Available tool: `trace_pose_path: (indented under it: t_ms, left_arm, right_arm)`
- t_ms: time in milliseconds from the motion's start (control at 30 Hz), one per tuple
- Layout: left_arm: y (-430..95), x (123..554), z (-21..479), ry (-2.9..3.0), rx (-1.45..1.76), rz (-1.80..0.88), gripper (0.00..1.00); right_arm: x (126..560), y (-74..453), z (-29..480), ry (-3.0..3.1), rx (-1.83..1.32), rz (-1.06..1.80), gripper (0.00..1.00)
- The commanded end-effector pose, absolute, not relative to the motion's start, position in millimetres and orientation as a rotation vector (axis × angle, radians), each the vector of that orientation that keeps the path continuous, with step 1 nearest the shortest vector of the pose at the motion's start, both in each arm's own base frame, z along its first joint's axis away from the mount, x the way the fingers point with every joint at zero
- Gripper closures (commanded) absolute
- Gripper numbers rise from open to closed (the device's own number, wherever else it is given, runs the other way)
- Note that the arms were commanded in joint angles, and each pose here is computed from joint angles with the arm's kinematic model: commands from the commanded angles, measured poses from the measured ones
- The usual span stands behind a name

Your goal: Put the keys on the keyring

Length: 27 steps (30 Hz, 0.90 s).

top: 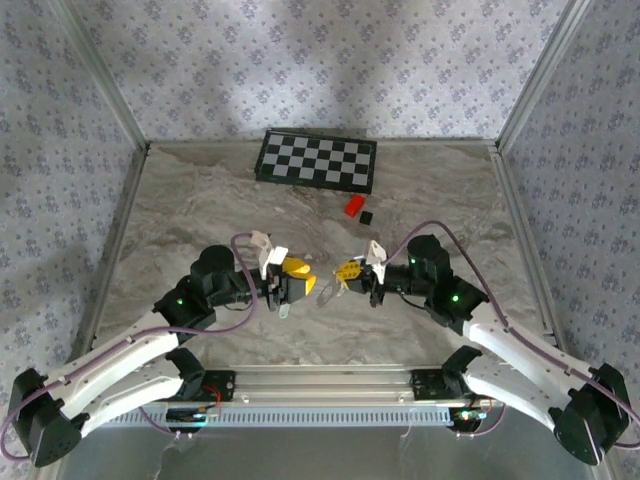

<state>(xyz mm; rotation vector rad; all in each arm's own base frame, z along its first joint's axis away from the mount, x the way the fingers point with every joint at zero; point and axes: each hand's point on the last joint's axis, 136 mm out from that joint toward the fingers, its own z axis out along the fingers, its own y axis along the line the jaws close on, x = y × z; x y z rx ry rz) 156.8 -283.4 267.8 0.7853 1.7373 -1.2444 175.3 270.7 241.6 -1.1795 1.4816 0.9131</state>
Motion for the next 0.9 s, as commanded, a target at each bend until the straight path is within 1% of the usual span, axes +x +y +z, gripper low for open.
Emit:
trace_pose_path:
  t_ms: [0, 300, 667, 867]
  left_arm:
    - [-287.1, 147.7, 302.6, 1.591, 0.833, -1.271, 0.64]
    - [-298.1, 114.7, 315.9, 1.462, 0.975, -1.315, 0.68]
    - [-299.8, 109.6, 330.6, 1.381, 1.016, -1.298, 0.7]
    - [-300.6, 107.1, 335.0, 1.333, 1.039, -1.282, 0.69]
  right_arm:
    - [156.0, 274.9, 275.0, 1.311, -1.165, 1.041, 1.0]
    - [140.4, 275.3, 297.3, 1.192, -1.128, 1.131, 1.0]
    - [124.3, 279.2, 308.9, 1.115, -1.148, 1.191, 1.0]
    - [120.0, 280.5, 311.1, 1.09, -1.149, 1.202, 1.0]
